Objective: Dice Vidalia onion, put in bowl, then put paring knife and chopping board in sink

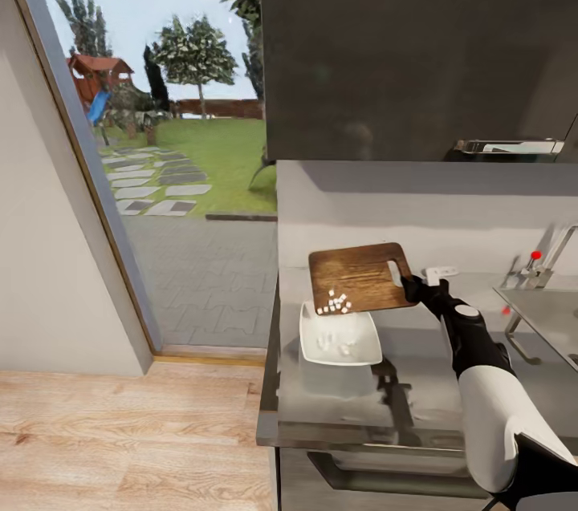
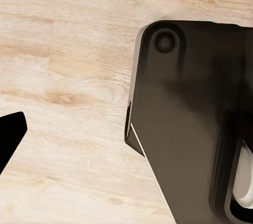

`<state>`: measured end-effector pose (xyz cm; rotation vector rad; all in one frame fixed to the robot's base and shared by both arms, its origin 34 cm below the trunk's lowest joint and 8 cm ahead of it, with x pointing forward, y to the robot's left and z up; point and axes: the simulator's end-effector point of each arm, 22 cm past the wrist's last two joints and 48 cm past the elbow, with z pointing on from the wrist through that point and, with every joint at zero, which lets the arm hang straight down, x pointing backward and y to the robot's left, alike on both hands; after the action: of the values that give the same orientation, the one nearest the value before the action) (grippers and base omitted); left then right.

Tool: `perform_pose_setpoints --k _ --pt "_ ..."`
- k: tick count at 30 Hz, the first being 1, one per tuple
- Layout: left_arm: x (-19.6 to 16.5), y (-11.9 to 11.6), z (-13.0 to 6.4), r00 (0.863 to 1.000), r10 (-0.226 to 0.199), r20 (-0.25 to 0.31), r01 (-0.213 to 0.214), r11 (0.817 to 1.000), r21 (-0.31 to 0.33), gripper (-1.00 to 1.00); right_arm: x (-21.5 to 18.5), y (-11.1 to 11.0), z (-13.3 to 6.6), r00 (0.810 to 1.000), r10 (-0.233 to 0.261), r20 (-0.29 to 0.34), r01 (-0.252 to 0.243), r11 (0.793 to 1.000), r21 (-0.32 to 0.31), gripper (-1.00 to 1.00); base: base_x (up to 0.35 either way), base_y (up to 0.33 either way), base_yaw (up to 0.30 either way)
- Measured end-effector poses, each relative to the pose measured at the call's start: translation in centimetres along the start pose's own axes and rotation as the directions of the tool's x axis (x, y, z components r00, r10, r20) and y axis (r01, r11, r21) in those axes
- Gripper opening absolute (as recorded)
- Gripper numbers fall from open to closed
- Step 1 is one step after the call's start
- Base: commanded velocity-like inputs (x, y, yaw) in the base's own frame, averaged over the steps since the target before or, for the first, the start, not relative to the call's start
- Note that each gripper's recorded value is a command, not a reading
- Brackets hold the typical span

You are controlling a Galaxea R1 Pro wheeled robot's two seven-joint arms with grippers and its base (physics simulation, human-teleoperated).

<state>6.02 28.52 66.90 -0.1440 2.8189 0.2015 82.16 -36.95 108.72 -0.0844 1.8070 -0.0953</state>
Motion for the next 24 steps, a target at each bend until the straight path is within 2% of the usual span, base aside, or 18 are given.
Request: perform_pose_setpoints --k 9,12,24 --pt "0.0 0.0 0.0 1.000 0.000 0.000 0.000 1.000 0.000 1.00 0.0 -0.2 0.0 1.000 -0.003 0.002 0.003 1.000 0.001 -1.00 0.000 0.000 0.000" --pt "0.0 0.0 0.0 1.000 0.000 -0.001 0.000 1.000 0.000 1.00 -0.6 -0.1 0.0 0.999 -0.012 0.029 0.012 1.000 0.000 -1.00 0.000 0.000 0.000" --pt "0.0 0.0 0.0 1.000 -0.001 -0.001 0.001 1.000 -0.001 1.00 -1.2 -0.1 0.0 0.998 -0.025 0.062 0.025 1.000 -0.001 -1.00 0.000 0.000 0.000"
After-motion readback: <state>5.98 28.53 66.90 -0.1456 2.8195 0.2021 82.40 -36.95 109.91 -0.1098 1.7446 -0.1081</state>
